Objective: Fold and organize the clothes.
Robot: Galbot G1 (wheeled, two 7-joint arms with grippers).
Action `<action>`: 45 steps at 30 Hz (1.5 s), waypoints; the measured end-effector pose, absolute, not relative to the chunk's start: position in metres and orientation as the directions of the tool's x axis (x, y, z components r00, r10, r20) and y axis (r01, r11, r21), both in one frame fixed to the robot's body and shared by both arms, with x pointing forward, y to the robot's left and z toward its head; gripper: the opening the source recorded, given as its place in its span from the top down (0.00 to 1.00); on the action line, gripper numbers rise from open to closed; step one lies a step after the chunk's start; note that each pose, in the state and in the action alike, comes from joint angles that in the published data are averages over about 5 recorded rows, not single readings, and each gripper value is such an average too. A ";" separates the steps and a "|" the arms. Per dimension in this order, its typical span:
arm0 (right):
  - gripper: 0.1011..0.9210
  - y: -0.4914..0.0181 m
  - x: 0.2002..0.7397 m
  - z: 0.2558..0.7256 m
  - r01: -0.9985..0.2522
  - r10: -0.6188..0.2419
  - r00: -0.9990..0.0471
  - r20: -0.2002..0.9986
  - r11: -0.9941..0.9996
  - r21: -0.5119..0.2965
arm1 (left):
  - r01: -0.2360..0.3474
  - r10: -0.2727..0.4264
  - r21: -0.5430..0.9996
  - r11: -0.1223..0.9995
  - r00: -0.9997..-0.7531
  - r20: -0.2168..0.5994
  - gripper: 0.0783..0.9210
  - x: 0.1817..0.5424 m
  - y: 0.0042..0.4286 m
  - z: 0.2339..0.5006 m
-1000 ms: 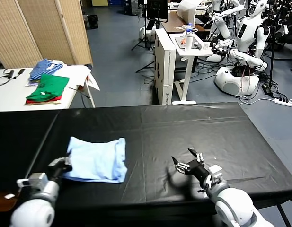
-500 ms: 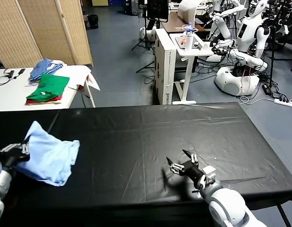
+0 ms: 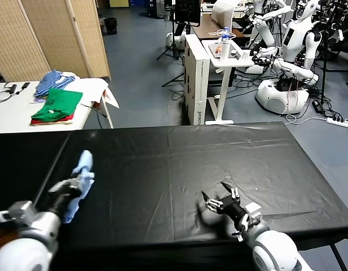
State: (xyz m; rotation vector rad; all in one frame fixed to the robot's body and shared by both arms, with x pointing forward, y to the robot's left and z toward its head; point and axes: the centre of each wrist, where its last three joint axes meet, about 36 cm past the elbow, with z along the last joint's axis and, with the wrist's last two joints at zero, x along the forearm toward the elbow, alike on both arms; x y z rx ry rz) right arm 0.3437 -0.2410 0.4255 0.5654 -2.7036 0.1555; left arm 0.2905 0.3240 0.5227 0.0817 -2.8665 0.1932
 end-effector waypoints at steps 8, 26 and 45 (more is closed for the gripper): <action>0.02 -0.248 0.338 0.424 -0.382 -0.341 -0.856 0.388 0.924 -0.031 | -0.035 0.071 -0.353 0.935 -0.956 0.283 0.91 0.306 0.268 0.486; 0.02 -0.229 0.347 0.427 -0.394 -0.415 -0.804 0.426 0.908 0.140 | 0.105 0.264 -0.486 0.867 -0.926 0.271 0.59 0.316 0.157 0.434; 0.02 -0.167 0.397 0.420 -0.432 -0.618 -0.651 0.440 0.779 0.454 | 0.104 0.155 -0.274 0.956 -0.973 0.173 0.02 0.303 0.213 0.442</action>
